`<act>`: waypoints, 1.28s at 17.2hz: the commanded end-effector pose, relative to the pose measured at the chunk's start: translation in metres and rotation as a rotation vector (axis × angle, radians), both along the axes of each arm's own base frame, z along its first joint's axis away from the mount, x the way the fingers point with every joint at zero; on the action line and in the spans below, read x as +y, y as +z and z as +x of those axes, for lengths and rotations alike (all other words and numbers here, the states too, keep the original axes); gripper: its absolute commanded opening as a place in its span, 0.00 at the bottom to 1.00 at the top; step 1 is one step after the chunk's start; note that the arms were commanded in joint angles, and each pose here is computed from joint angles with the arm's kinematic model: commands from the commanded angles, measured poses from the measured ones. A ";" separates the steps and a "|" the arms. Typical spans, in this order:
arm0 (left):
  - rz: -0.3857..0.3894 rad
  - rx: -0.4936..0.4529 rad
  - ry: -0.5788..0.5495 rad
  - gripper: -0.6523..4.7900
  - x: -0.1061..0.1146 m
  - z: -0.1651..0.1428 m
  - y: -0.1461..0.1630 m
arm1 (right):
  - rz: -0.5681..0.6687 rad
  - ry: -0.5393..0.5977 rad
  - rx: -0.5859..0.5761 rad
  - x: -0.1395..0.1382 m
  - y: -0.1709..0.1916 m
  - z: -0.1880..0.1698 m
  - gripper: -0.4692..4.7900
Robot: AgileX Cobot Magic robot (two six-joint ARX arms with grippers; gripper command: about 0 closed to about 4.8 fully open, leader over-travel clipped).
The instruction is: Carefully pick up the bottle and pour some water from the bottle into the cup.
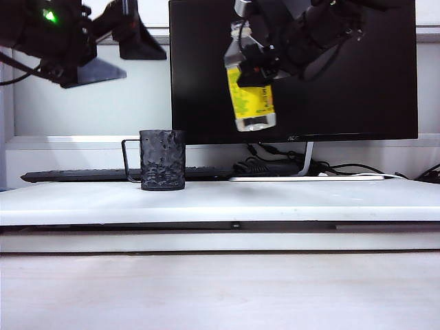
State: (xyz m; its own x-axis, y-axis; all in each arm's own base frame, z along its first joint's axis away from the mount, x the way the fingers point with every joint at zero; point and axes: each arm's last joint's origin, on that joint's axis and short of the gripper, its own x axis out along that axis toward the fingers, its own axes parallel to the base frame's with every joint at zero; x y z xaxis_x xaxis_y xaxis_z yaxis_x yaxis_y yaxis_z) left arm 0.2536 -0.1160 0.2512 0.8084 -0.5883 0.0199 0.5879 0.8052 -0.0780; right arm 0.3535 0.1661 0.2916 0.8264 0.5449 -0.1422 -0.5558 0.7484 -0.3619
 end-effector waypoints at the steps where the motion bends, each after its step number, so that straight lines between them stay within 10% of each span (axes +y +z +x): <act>1: -0.002 -0.015 0.002 1.00 0.000 0.000 0.003 | -0.076 0.021 -0.096 0.006 0.009 -0.004 0.42; 11: 0.108 -0.002 0.120 1.00 0.004 0.002 -0.004 | -0.106 0.106 -0.350 0.019 0.006 0.006 0.42; 22: 0.134 0.030 0.117 1.00 0.002 0.006 -0.014 | -0.438 0.025 -0.390 0.049 -0.022 0.047 0.42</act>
